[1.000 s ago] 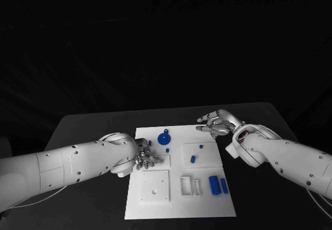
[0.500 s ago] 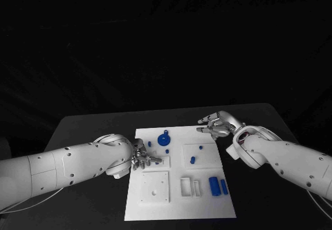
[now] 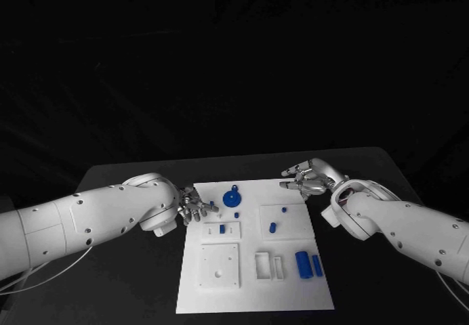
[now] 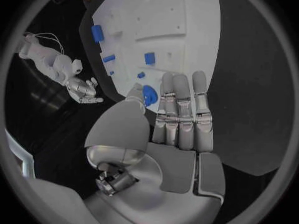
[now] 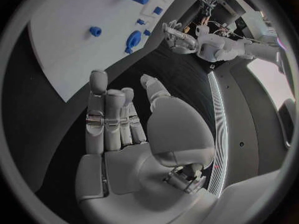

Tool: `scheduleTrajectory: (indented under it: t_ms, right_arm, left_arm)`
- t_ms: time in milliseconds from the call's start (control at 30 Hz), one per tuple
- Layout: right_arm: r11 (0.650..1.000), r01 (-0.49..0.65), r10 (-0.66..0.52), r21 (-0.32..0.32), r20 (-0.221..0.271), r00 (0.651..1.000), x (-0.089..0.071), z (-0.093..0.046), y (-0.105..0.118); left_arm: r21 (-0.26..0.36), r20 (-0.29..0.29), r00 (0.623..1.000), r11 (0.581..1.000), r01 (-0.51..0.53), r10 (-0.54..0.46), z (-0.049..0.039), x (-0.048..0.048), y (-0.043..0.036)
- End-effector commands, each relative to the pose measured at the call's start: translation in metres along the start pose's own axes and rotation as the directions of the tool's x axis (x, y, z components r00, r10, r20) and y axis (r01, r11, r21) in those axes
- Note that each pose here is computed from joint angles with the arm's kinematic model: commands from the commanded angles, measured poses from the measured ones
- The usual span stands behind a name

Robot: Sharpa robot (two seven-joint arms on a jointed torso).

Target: Assemble the parts on the task board

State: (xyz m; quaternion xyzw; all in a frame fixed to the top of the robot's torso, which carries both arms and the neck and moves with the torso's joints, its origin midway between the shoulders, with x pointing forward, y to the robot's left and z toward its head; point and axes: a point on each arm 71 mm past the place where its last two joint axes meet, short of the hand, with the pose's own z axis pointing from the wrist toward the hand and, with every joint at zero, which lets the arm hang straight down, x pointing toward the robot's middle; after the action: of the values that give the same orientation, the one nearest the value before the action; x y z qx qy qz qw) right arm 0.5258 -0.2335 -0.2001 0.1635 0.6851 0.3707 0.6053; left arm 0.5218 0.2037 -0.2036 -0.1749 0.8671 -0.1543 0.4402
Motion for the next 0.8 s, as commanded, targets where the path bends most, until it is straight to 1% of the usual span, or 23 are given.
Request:
scheduleTrajectory:
  t_ms: [33, 133, 233, 433, 567, 800]
  right_arm:
    - [1.000, -0.006, 0.006, -0.004, -0.005, 1.000, 0.001, 0.000, 0.000]
    - [1.000, -0.006, 0.006, -0.003, -0.004, 1.000, 0.001, 0.000, 0.000]
    - [1.000, -0.006, 0.006, -0.003, -0.004, 1.000, 0.001, 0.001, 0.000]
    - [1.000, -0.007, 0.007, -0.003, -0.005, 1.000, 0.001, 0.001, 0.000]
    - [1.000, -0.008, 0.008, -0.004, -0.006, 1.000, 0.002, 0.001, 0.001]
    - [1.000, -0.010, 0.010, -0.007, -0.008, 1.000, 0.003, 0.002, 0.002]
  left_arm:
    - [0.024, -0.060, 0.998, 1.000, 0.019, -0.017, 0.0009, -0.0088, -0.0032]
    - [0.024, -0.064, 0.998, 1.000, 0.010, -0.009, 0.0043, -0.0185, -0.0057]
    - [0.020, -0.062, 0.998, 1.000, 0.000, 0.001, 0.0083, -0.0244, -0.0077]
    - [0.010, -0.037, 0.999, 1.000, -0.029, 0.029, 0.0163, -0.0350, -0.0114]
    - [0.007, -0.033, 0.998, 0.998, -0.060, 0.060, 0.0226, -0.0400, -0.0145]
    - [0.007, -0.024, 0.995, 0.995, -0.100, 0.100, 0.0325, -0.0436, -0.0212]
